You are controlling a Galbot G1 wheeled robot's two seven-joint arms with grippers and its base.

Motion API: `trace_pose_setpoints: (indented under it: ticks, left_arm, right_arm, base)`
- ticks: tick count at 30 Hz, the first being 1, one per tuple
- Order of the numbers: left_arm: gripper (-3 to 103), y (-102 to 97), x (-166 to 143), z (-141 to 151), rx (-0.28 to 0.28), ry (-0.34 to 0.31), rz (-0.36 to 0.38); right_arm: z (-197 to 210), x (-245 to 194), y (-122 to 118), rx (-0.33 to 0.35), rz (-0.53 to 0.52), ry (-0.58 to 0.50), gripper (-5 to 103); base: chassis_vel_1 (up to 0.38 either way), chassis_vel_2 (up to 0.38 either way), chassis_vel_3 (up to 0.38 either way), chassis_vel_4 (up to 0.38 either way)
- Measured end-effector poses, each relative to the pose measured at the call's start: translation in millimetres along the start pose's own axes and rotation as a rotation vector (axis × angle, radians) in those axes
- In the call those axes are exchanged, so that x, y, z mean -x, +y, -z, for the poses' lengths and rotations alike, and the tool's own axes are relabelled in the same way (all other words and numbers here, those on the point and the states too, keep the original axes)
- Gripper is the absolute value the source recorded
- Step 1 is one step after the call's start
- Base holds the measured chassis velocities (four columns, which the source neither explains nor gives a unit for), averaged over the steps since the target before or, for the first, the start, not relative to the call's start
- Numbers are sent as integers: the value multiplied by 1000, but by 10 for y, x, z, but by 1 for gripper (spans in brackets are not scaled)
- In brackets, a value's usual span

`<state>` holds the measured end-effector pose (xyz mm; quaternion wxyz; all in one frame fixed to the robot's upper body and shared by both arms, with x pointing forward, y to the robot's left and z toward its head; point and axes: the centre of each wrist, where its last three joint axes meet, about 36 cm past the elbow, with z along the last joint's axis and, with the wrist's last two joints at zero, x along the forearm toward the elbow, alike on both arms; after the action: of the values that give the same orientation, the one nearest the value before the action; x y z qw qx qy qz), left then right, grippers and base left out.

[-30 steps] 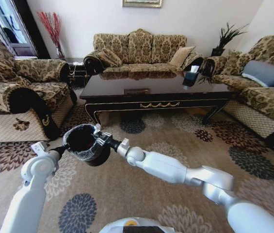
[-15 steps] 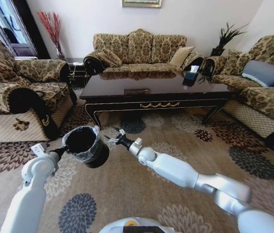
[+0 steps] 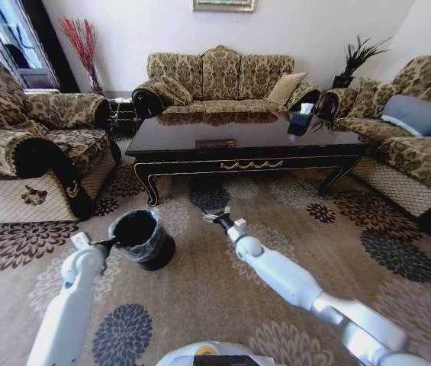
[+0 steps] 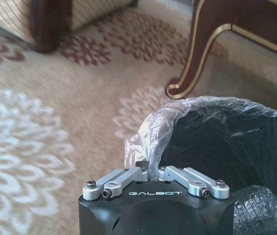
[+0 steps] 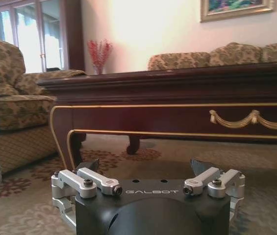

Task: Move to the front of the table and pick up the trash from the floor, then place it into the trash bin.

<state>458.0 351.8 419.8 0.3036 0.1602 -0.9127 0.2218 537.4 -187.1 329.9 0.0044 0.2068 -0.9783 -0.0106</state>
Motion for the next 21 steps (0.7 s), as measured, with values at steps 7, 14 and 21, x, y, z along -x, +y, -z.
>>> trace_pose_setpoints:
  ticks: [7, 14, 21]
  left_arm:
    - [3, -460, 481, -458, 52, 12, -14]
    - [3, -676, 644, -537, 39, 5, -21]
    - [11, -663, 566, -600, 64, 1, -35]
  right_arm:
    - [-218, -203, -70, 13, -67, 25, 100]
    - [-314, -453, -294, -5, -120, 38, 100]
    - [-402, -667, -440, -13, -147, 50, 100]
  base:
    - [0, 0, 0, 0]
    - [0, 0, 0, 0]
    - [0, 0, 0, 0]
